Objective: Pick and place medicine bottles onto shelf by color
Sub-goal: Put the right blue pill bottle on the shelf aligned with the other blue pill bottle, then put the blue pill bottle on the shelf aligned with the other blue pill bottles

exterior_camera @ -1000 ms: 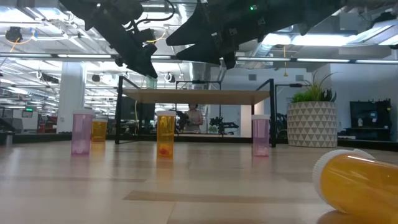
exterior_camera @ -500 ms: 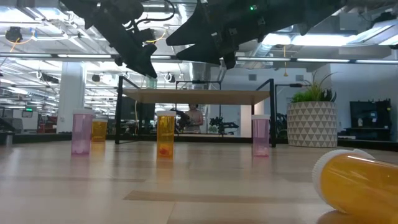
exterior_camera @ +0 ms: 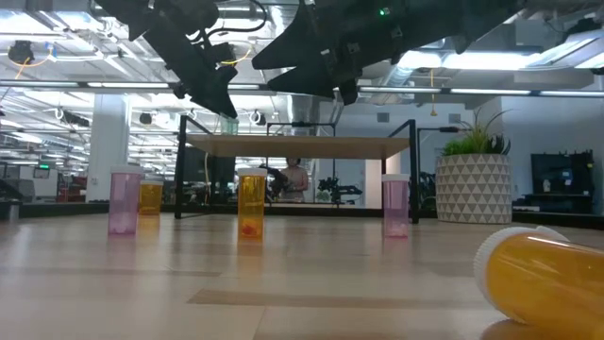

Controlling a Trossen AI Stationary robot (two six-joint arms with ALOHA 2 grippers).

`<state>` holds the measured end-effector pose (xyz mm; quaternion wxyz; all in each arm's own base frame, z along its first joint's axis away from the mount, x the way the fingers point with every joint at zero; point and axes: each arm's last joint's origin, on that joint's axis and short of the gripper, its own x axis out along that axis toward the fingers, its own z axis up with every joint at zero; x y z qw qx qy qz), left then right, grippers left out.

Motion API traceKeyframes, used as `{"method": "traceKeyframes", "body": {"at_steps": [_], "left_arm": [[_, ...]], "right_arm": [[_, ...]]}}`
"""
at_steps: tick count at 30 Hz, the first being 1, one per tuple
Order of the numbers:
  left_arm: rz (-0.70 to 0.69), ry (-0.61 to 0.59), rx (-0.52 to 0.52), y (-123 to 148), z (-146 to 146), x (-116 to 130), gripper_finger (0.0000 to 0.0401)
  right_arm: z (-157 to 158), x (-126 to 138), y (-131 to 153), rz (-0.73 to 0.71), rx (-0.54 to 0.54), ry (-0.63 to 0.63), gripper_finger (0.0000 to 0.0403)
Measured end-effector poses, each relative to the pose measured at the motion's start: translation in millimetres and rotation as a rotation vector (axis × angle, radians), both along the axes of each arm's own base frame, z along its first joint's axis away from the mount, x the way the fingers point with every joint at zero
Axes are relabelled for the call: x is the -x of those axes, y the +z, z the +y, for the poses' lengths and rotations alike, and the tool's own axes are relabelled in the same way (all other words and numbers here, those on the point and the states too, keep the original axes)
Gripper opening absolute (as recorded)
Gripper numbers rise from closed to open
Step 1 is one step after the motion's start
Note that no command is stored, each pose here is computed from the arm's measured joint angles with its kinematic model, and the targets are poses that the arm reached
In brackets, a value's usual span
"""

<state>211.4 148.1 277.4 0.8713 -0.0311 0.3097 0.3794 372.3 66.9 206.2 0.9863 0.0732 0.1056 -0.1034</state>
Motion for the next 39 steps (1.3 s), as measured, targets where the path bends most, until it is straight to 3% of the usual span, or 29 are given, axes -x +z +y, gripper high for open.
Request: {"method": "traceKeyframes", "body": {"at_steps": [17, 23, 32, 39], "left_arm": [[0.006, -0.005, -0.001, 0.0, 0.3, 0.5, 0.0215], [-0.026, 0.017, -0.041, 11.8, -4.3, 8.7, 0.0225], [-0.121, 0.037, -0.112, 45.3, -27.1, 43.3, 0.0227], [-0.242, -0.154, -0.083, 62.6, -56.8, 57.6, 0.0226]], "right_arm": [[0.0, 0.0, 0.0, 0.001, 0.0, 0.0, 0.0255], [0.0, 0.1, -0.3, 0.003, 0.001, 0.0, 0.0255], [0.0, 0.2, -0.7, 0.008, 0.002, 0.0, 0.0255], [-0.9, 0.0, -0.6, 0.008, 0.009, 0.0, 0.0255]]}}
